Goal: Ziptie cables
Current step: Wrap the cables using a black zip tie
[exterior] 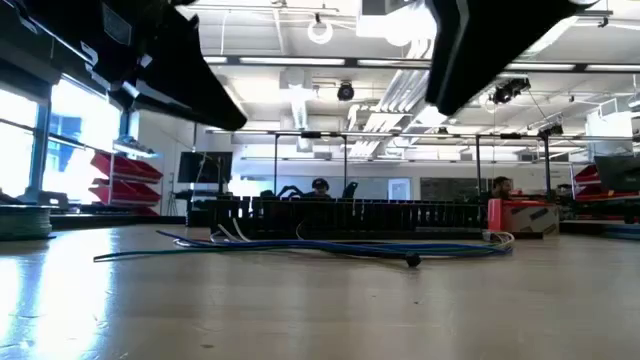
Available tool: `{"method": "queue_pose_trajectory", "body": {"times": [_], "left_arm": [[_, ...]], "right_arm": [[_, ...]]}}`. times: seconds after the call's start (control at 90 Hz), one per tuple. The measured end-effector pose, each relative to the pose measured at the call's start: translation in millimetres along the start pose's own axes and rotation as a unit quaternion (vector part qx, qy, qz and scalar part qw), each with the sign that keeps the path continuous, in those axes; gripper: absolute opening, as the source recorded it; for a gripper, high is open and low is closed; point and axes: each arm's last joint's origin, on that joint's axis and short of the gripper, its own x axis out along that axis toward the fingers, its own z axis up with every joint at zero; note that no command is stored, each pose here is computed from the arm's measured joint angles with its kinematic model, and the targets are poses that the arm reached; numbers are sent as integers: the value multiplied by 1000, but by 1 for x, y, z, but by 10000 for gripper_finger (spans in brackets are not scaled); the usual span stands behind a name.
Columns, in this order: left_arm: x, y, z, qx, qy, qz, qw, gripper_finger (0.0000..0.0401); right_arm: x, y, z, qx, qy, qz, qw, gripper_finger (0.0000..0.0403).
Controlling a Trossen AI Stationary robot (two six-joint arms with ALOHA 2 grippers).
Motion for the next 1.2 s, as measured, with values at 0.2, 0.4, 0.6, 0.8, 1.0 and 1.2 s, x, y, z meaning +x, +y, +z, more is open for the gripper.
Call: {"method": "queue_pose_trajectory", "body": {"times": [0.2,0.4,0.6,0.8,1.0,1.2], "left_arm": [[7,2,1,-50,40,-9,998,32],[16,8,7,-106,39,6,994,32],[29,16,16,-149,35,29,988,33],[56,32,24,-140,39,70,987,36],[86,56,35,-109,85,92,986,58],[104,66,48,-80,121,37,989,81]], "right_arm": [[43,-31,-14,8,11,38,999,195],[98,-29,-25,26,-118,197,973,194],[124,-27,-44,56,-135,206,968,194],[114,-13,-45,199,-177,216,939,194],[75,12,-43,235,-228,166,930,194],[35,27,-46,266,-215,129,931,194]]}}
